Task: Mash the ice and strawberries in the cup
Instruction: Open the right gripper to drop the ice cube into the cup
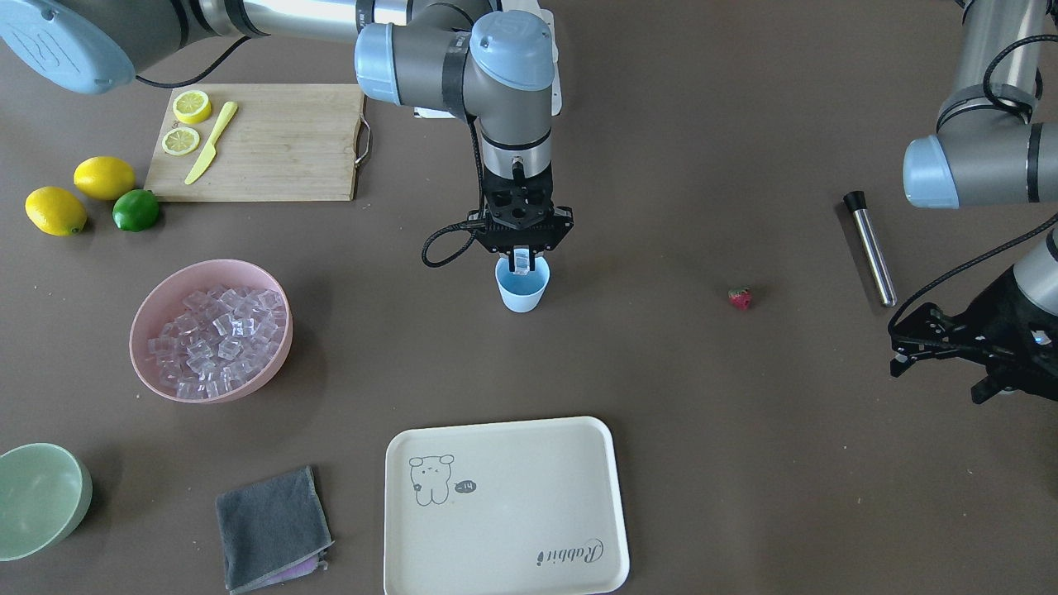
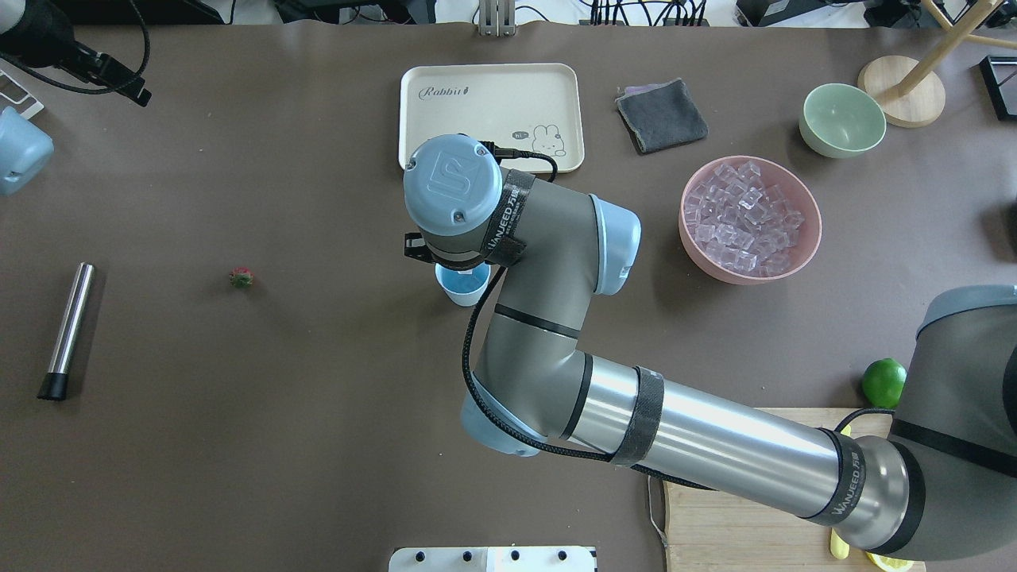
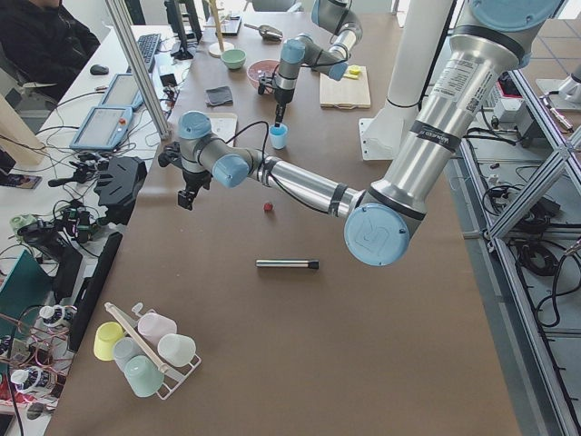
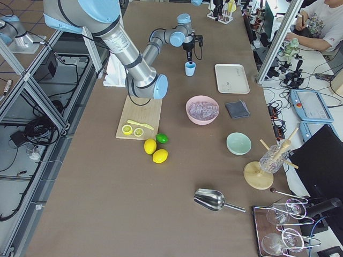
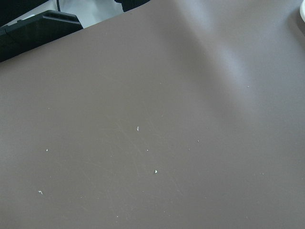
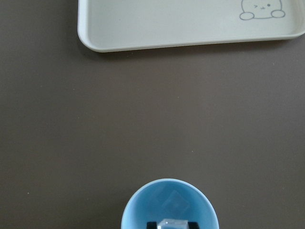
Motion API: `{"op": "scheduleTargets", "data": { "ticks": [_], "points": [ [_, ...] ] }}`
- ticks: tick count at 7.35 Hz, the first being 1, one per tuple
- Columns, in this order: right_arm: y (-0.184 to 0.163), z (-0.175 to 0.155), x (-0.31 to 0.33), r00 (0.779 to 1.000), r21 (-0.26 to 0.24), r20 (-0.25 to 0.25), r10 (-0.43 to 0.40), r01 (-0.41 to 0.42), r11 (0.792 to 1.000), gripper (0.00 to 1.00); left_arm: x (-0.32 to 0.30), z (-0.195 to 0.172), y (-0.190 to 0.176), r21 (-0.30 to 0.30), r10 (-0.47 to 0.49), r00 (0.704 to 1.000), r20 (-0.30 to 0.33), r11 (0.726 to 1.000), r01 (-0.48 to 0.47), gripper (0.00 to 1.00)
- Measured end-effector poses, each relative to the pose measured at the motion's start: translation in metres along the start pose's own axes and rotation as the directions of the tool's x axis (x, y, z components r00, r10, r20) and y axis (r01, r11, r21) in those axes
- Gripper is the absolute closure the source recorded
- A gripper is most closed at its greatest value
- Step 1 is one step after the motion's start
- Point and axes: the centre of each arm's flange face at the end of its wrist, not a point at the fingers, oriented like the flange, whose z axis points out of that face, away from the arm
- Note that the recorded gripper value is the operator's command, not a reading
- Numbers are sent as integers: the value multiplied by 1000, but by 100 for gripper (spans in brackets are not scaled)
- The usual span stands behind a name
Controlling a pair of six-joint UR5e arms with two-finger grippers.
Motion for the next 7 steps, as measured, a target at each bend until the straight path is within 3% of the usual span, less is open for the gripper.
{"op": "scheduleTargets", "data": {
  "ticks": [1, 2, 4, 5, 7],
  "points": [
    [1, 4, 1, 1000, -2, -6, 0, 0, 1000, 77, 0, 0, 0, 0, 0, 1000, 1, 1000, 0, 2],
    [1, 8, 2, 1000, -4, -15, 2, -2, 1000, 56, -1, 1, 0, -1, -1, 1000, 1, 1000, 1, 2],
    [-2, 12, 2, 1000, 1, -11, 2, -2, 1000, 22, -1, 1, 0, -2, 0, 1000, 1, 1000, 0, 2],
    [-3, 12, 2, 1000, 5, -1, 3, -3, 1000, 14, 0, 1, 0, -2, 0, 1000, 1, 1000, 0, 2],
    [-10, 6, 2, 1000, 13, 12, 10, -11, 1000, 14, 0, 2, 0, -4, 0, 1000, 1, 1000, 0, 2]
  ]
}}
